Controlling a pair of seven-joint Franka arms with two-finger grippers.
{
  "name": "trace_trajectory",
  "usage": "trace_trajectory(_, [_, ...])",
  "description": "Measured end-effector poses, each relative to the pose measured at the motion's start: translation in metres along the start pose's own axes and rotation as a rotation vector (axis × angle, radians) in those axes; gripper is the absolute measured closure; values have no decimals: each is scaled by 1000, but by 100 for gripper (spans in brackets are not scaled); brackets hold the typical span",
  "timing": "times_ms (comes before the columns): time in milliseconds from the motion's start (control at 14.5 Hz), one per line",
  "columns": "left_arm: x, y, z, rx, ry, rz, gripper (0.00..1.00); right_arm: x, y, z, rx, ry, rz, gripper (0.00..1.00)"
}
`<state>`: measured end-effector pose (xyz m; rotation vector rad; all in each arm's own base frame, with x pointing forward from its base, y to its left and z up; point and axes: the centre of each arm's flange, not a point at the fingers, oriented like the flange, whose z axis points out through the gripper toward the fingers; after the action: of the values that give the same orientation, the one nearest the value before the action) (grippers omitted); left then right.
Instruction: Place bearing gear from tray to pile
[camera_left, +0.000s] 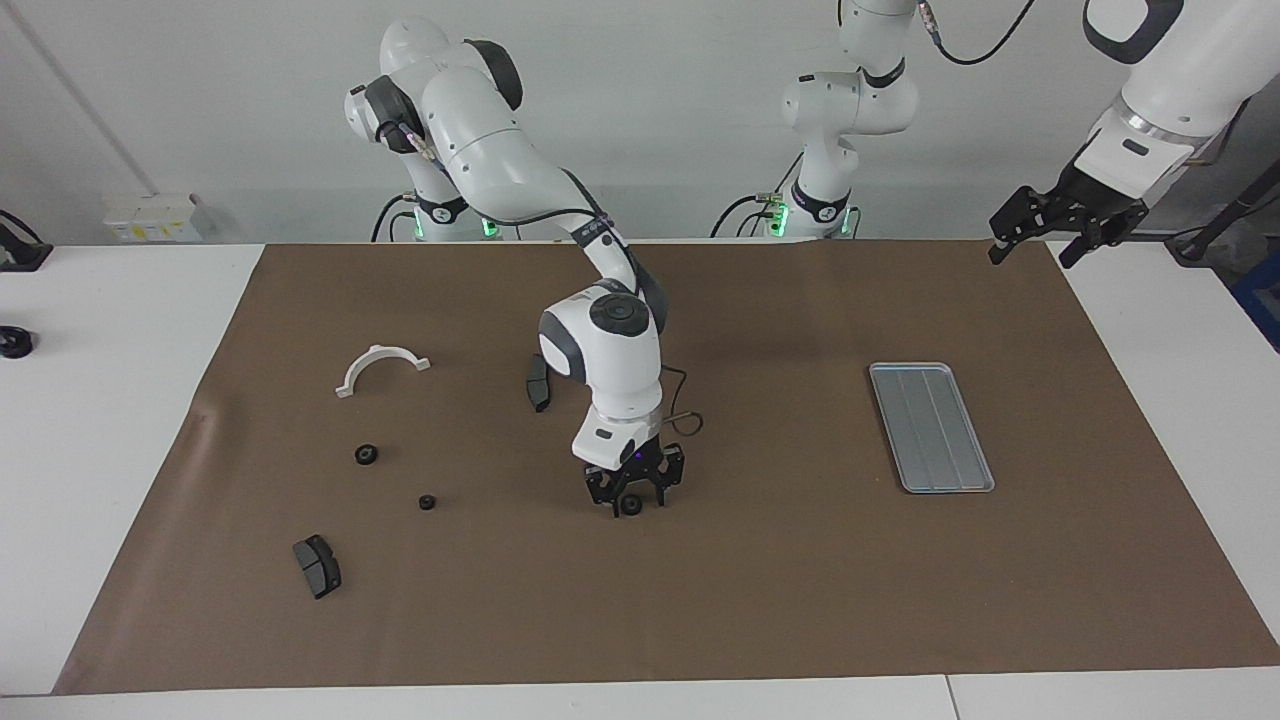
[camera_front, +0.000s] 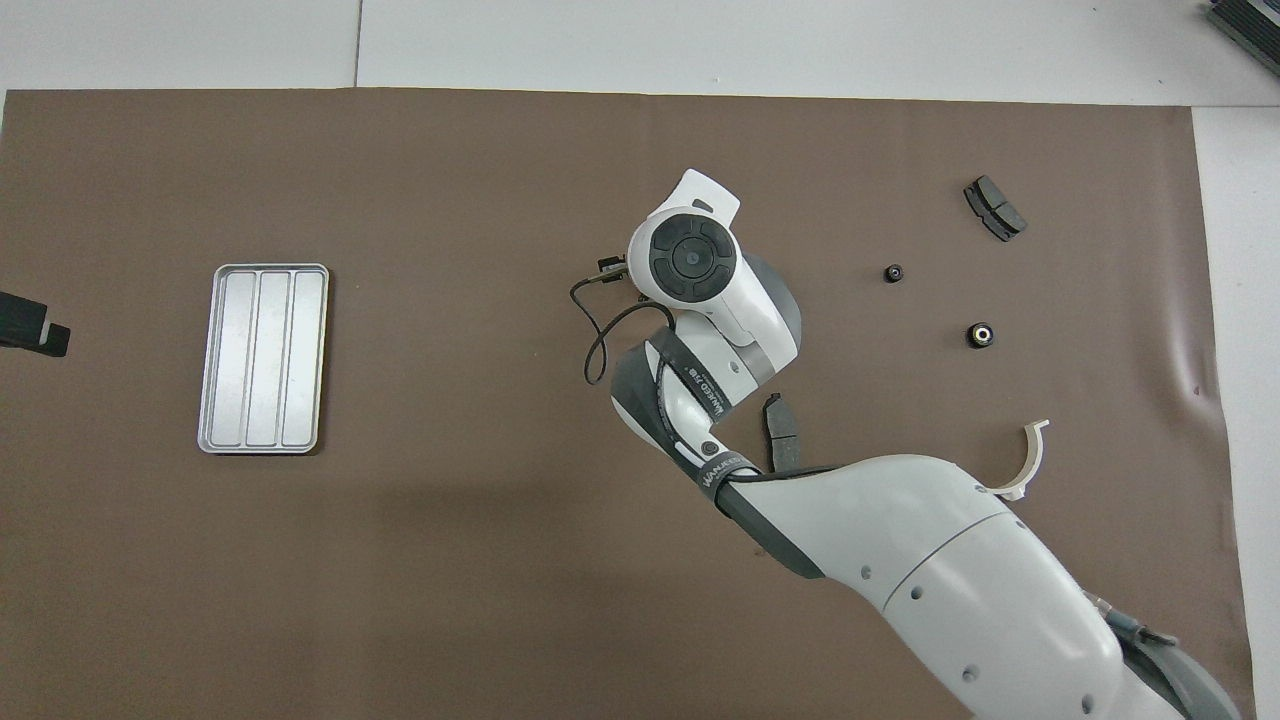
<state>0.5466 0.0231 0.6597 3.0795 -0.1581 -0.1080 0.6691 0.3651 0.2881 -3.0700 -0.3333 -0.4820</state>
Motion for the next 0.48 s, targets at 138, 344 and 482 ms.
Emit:
trace_trajectory(138, [4, 3, -3, 21, 3, 5, 0, 0, 2, 0, -3, -2, 2, 47])
trace_trajectory(344, [6, 3, 3, 25, -11, 6, 0, 0, 3, 2, -7, -7, 3, 47])
trace_trajectory(482, [6, 3, 6, 24, -17, 6, 0, -1, 4, 3, -11, -17, 3, 48])
